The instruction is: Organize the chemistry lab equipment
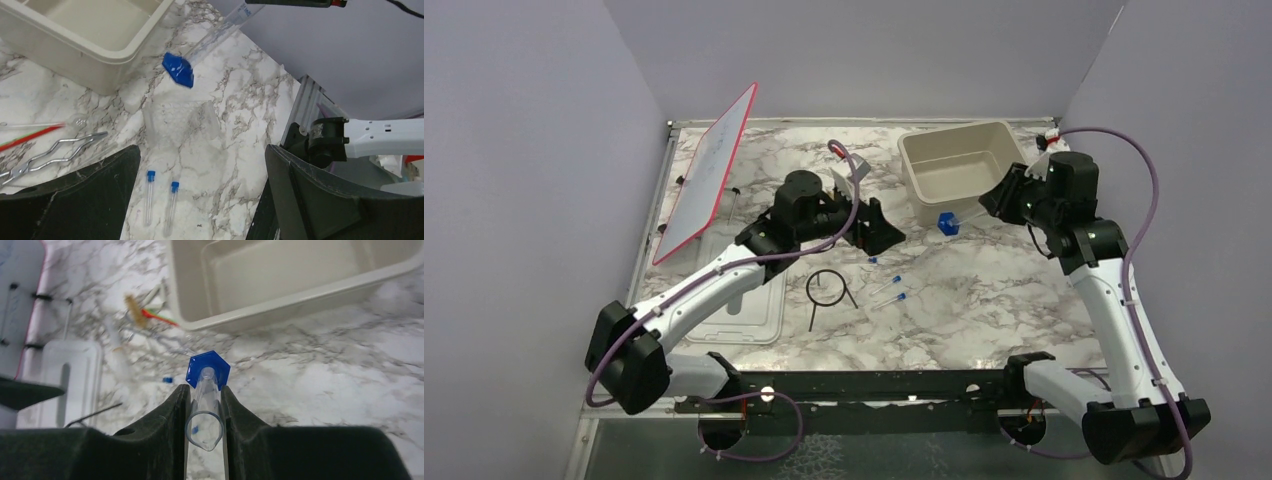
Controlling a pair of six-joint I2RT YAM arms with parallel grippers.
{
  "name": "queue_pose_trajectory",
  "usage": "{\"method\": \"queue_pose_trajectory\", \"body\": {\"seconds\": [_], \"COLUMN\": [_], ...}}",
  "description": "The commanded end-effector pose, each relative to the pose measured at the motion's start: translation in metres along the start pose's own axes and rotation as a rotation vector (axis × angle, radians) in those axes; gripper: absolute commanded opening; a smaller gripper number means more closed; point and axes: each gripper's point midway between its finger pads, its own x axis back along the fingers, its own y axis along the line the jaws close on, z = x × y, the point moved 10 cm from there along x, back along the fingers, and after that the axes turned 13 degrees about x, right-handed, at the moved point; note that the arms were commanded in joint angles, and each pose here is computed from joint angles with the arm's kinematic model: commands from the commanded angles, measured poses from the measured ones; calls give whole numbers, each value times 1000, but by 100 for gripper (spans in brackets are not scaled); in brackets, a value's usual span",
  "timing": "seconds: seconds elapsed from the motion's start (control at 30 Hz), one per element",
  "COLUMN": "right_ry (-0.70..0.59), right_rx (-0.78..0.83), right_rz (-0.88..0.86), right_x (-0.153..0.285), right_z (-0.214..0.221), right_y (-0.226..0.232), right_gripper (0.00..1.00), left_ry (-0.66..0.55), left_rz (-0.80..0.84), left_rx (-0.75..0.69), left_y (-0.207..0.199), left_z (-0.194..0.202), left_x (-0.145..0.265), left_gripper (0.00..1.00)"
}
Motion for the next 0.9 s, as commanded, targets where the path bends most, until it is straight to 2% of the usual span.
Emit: {"method": "queue_pose_trajectory", "body": {"seconds": [0.0,0.1,0.17,0.23,0.33,0.43,0.5,0.67,0.87], "right_ry": [49,71,80,84,82,94,99,106,105], "right_rx": [41,24,16,8,2,-5,-8,-11,-20], "right_rz": [-360,-526,-622,-684,-732,-760,-764,-785,-805], "right_x": [10,10,11,12,14,12,11,10,9], "right_z": [5,10,13,15,16,16,14,14,14], "right_y": [25,35,39,43,45,46,46,48,49], "right_gripper": [25,25,25,25,25,25,25,25,25], "left_ry": [-65,-64,-84,-49,14,75,111,207,277], "left_rz": [85,61,34,64,131,173,180,281,311], "left_rx": [-177,-402,-480,-511,-485,-512,-505,-462,-395], "left_y": [-17,-10,-3,-2,-2,0,0,-2,4], "left_z": [-13,-9,-9,-7,0,3,5,15,27], "left_x": [-32,-39,-40,-44,-50,-54,-56,-60,-66], "left_gripper": [97,92,90,87,83,70,66,60,54]}}
